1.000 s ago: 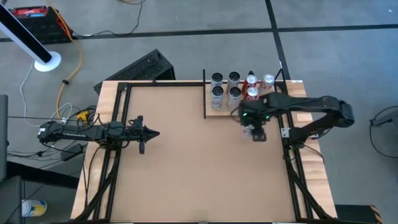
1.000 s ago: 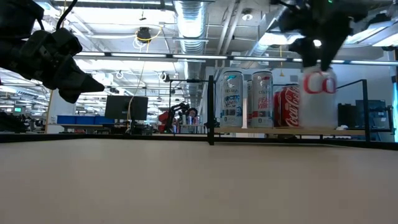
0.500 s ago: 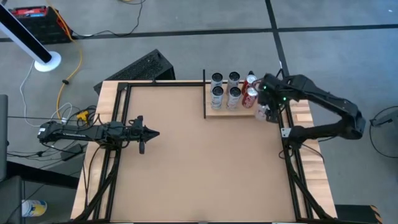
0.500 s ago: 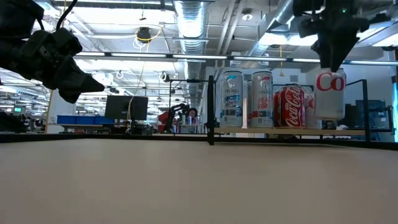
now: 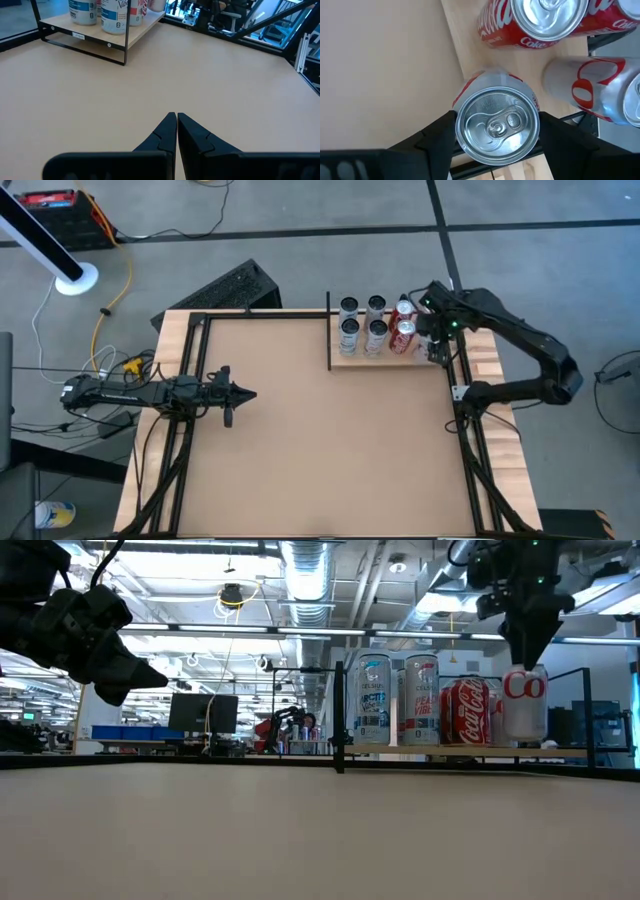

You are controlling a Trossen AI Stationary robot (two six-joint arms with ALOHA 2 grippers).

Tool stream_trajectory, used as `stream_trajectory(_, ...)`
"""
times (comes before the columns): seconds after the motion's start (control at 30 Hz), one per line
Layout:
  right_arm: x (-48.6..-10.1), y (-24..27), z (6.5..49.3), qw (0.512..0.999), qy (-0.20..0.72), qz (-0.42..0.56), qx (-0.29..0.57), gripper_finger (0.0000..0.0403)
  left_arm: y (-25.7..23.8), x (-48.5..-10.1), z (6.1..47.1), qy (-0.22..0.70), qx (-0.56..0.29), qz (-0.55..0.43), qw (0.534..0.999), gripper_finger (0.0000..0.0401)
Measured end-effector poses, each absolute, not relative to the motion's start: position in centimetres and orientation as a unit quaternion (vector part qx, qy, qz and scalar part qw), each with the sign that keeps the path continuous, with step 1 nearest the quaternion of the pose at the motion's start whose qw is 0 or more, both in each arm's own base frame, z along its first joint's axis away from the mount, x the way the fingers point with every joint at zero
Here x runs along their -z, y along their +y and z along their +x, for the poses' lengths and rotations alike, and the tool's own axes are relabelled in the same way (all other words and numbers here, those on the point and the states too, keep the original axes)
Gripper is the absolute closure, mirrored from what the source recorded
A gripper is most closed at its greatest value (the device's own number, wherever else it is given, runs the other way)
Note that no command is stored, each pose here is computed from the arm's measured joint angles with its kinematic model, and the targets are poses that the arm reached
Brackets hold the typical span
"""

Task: Place canned beverage on shelf
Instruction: Put the silver and red soda can on the shelf

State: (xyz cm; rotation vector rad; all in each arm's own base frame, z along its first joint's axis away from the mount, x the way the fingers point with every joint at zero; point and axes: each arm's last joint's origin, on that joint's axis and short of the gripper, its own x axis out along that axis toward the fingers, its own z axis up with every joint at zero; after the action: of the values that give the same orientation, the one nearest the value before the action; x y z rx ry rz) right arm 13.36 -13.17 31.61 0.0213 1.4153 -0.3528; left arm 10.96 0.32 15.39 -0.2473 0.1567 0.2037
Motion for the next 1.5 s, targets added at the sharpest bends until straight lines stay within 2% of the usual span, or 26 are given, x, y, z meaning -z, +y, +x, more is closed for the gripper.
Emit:
stream_trajectory(0.4,-30.8,-15.0,13.2,0.720,0.668,0.024,0.185,0.0117,0.3,-15.4,11.0,0.078,-0.101,-0.123,0.984,0.0401)
stream_trajectory(1.5,-30.9,-15.5,13.2,0.731,0.649,0.023,0.210,0.0112,0.3,-15.4,11.0,0.078,-0.101,-0.123,0.984,0.0401)
